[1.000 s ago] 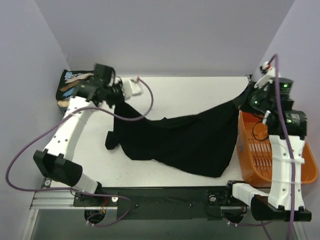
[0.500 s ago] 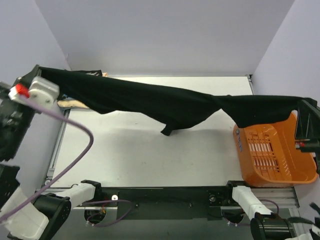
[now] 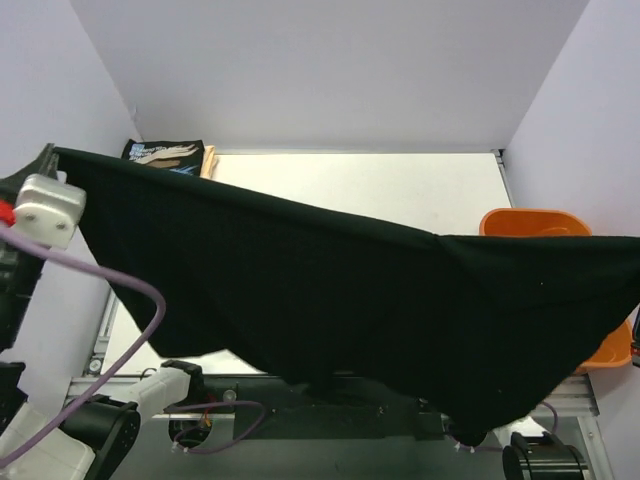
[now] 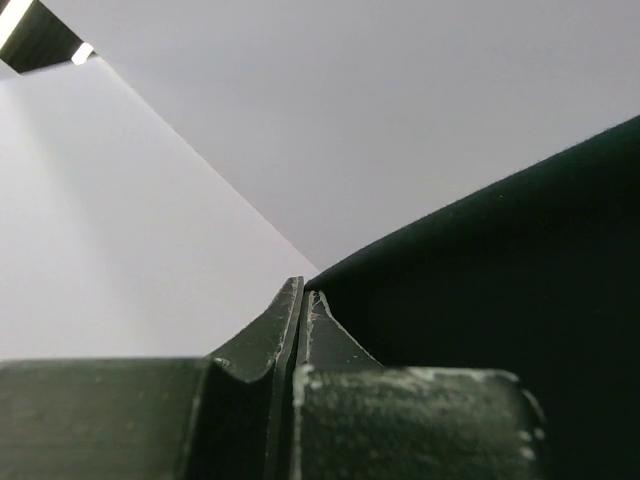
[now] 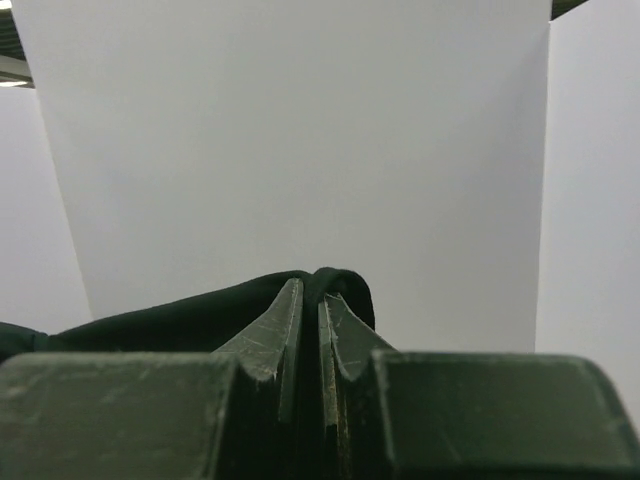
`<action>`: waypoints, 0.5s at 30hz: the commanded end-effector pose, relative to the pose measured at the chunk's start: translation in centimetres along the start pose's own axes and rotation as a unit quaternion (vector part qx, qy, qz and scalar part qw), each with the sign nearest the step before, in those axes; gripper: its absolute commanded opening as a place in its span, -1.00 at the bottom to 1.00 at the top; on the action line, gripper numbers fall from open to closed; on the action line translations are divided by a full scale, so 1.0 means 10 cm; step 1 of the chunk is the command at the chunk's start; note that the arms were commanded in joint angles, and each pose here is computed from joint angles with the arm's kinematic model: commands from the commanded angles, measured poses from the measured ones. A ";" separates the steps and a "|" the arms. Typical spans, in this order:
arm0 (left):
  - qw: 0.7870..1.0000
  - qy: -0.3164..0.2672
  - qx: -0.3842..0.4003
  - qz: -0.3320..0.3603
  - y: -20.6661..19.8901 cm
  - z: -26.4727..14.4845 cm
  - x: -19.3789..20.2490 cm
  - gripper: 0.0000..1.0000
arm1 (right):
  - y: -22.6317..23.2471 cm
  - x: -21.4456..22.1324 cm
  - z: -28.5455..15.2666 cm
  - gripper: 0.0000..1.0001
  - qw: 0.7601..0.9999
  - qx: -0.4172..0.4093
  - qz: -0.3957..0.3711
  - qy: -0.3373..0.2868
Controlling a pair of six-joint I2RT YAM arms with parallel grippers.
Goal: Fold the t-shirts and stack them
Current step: Flatten out the tshirt
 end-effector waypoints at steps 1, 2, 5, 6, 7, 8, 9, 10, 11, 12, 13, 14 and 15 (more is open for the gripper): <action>0.997 0.069 0.038 -0.017 -0.28 0.43 0.29 -1.00 | -0.13 0.33 0.79 -1.00 0.999 -0.003 0.023 0.043; 0.995 0.080 0.052 -0.017 -0.36 0.54 0.36 -1.00 | -0.18 0.59 1.05 -1.00 0.996 -0.001 0.028 0.081; 0.986 0.134 0.100 -0.013 -0.70 0.96 0.70 -1.00 | -0.24 1.15 1.59 -1.00 0.986 -0.019 0.055 0.155; 0.978 0.165 0.127 -0.013 -0.89 1.14 0.88 -1.00 | -0.31 1.48 1.84 -1.00 0.978 -0.015 0.062 0.197; 0.976 0.173 0.135 -0.011 -0.97 1.23 0.96 -1.00 | -0.34 1.64 1.96 -1.00 0.975 -0.017 0.064 0.214; 0.965 0.204 0.166 -0.011 -1.19 1.39 1.18 -1.00 | -0.42 2.02 2.17 -1.00 0.964 -0.010 0.072 0.257; 0.962 0.209 0.176 -0.011 -1.28 1.48 1.27 -1.00 | -0.43 2.20 2.26 -1.00 0.960 -0.019 0.068 0.272; 0.949 0.234 0.212 -0.010 -1.50 1.60 1.51 -1.00 | -0.52 2.62 2.42 -1.00 0.947 -0.015 0.068 0.314; 0.945 0.240 0.223 -0.012 -1.61 1.70 1.61 -1.00 | -0.58 3.09 2.54 -1.00 0.932 -0.025 0.066 0.356; 0.930 0.266 0.253 -0.012 -1.82 1.79 1.85 -1.00 | -0.59 3.33 2.59 -1.00 0.924 -0.036 0.067 0.376; 0.925 0.275 0.262 -0.010 -1.95 1.87 1.98 -1.00 | -0.63 3.79 2.67 -1.00 0.909 -0.049 0.056 0.411; 0.909 0.295 0.295 -0.016 -2.20 1.96 2.22 -1.00 | -0.62 4.02 2.69 -1.00 0.897 -0.070 0.056 0.432; 0.908 0.296 0.298 -0.016 -2.30 2.03 2.33 -1.00 | -0.63 4.50 2.74 -1.00 0.877 -0.084 0.054 0.470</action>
Point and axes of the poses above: each gripper's point midway between its finger pads, its own z axis out along the fingers, its own y axis along the line the jaws close on, x = y × z, the point moved 9 cm from there along -z, back along the fingers, and after that the axes turned 4 degrees about z, right-handed, at the moved point
